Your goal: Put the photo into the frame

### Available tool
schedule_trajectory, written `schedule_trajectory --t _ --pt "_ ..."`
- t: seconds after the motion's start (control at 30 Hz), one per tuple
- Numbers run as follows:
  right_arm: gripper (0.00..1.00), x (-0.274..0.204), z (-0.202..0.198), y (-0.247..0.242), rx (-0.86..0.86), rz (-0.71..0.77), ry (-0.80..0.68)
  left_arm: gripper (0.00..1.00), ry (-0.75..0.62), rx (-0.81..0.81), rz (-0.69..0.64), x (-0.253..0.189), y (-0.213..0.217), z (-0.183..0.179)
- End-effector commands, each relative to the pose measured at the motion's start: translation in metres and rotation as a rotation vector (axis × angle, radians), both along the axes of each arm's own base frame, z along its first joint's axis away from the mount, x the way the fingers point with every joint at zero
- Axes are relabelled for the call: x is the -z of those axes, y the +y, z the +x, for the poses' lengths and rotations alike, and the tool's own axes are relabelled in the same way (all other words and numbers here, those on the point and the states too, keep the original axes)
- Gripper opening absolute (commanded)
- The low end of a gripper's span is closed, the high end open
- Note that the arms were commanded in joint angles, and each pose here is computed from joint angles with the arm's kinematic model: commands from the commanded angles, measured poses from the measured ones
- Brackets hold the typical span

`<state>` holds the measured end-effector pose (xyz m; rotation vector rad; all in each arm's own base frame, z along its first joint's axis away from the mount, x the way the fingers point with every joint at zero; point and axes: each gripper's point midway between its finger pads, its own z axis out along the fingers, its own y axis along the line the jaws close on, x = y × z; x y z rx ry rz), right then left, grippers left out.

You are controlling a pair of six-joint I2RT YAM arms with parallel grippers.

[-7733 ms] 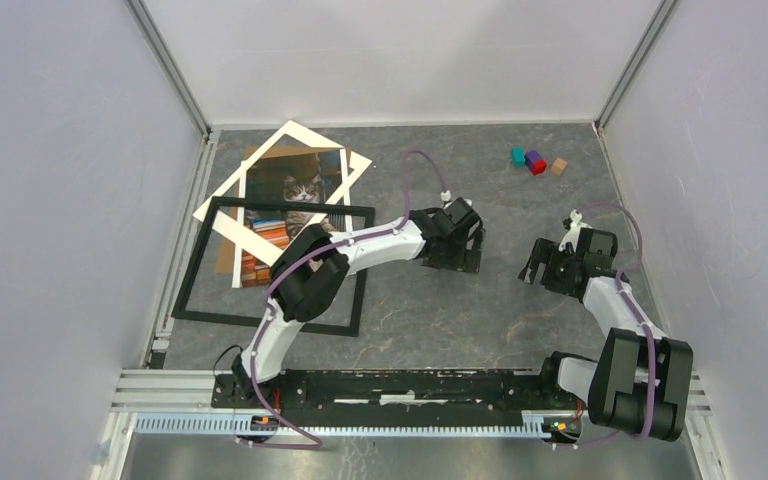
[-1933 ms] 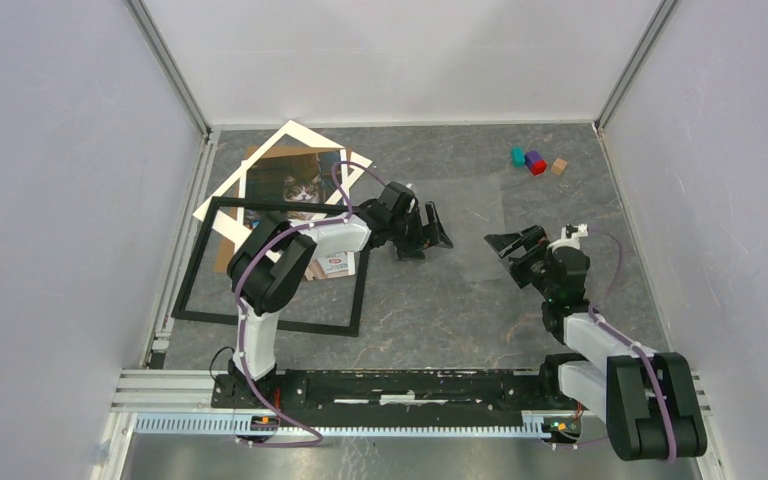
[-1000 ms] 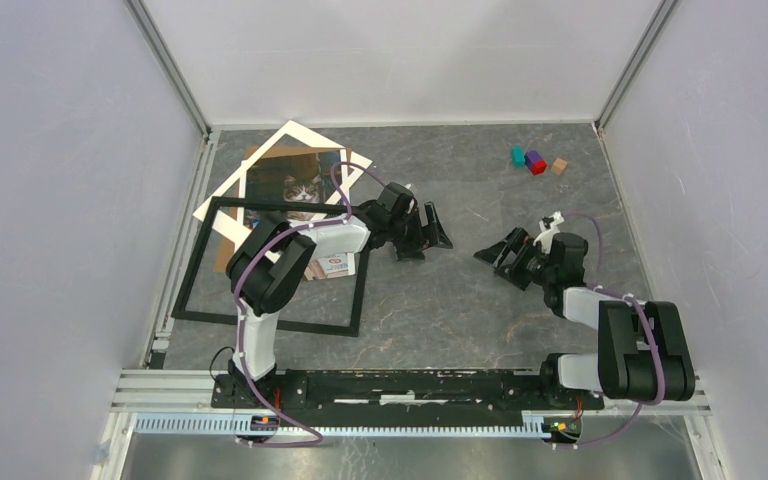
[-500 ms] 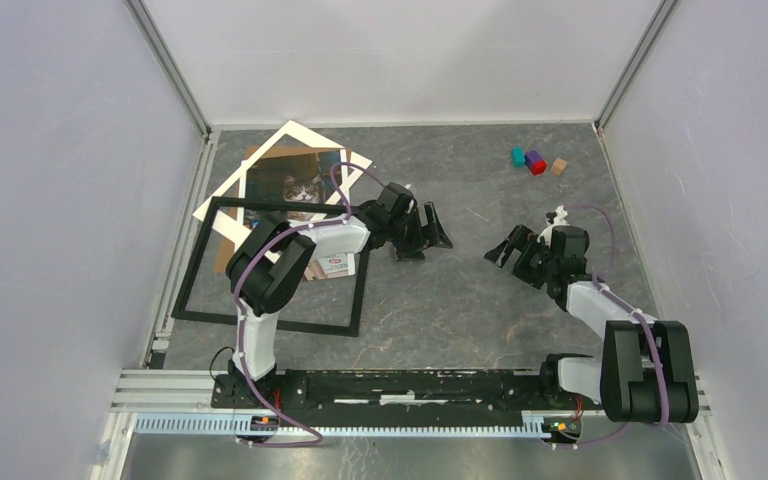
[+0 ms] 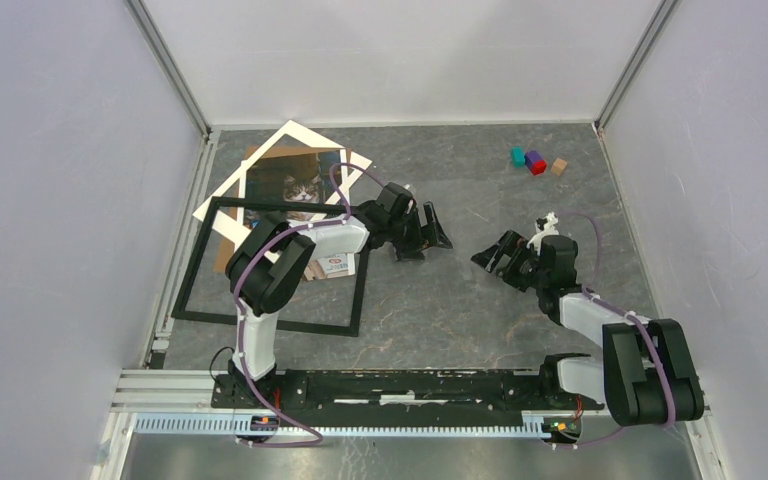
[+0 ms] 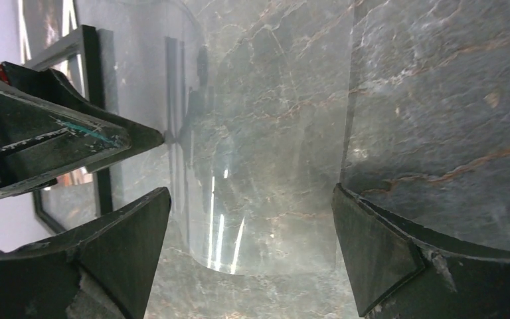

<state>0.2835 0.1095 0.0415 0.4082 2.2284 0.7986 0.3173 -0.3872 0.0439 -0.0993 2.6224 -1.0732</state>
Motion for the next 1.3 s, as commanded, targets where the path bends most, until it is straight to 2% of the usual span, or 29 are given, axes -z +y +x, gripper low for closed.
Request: schedule_trajectory --t 0.0,0.2,0.4,0.77,1.27 --pt "0.98 0.005 -0.022 0.021 0.017 0.180 0.090 0.93 0.164 0.003 0.134 0.049 0.026 -0.038" --pt "0.98 -0.020 -0.013 0.031 0.090 0.368 0.006 0.93 0.158 0.003 0.124 0.044 0.024 -0.037" --pt "0.98 -0.030 -0.020 0.032 0.167 0.487 -0.033 0.93 0.159 0.004 0.121 0.044 0.024 -0.037" --pt "0.98 -0.032 -0.013 0.030 0.276 0.508 -0.058 0.93 0.162 0.006 0.112 0.045 0.022 -0.037" --pt "0.98 -0.019 -0.028 0.038 0.357 0.559 0.012 0.94 0.160 0.002 0.118 0.047 0.024 -0.038"
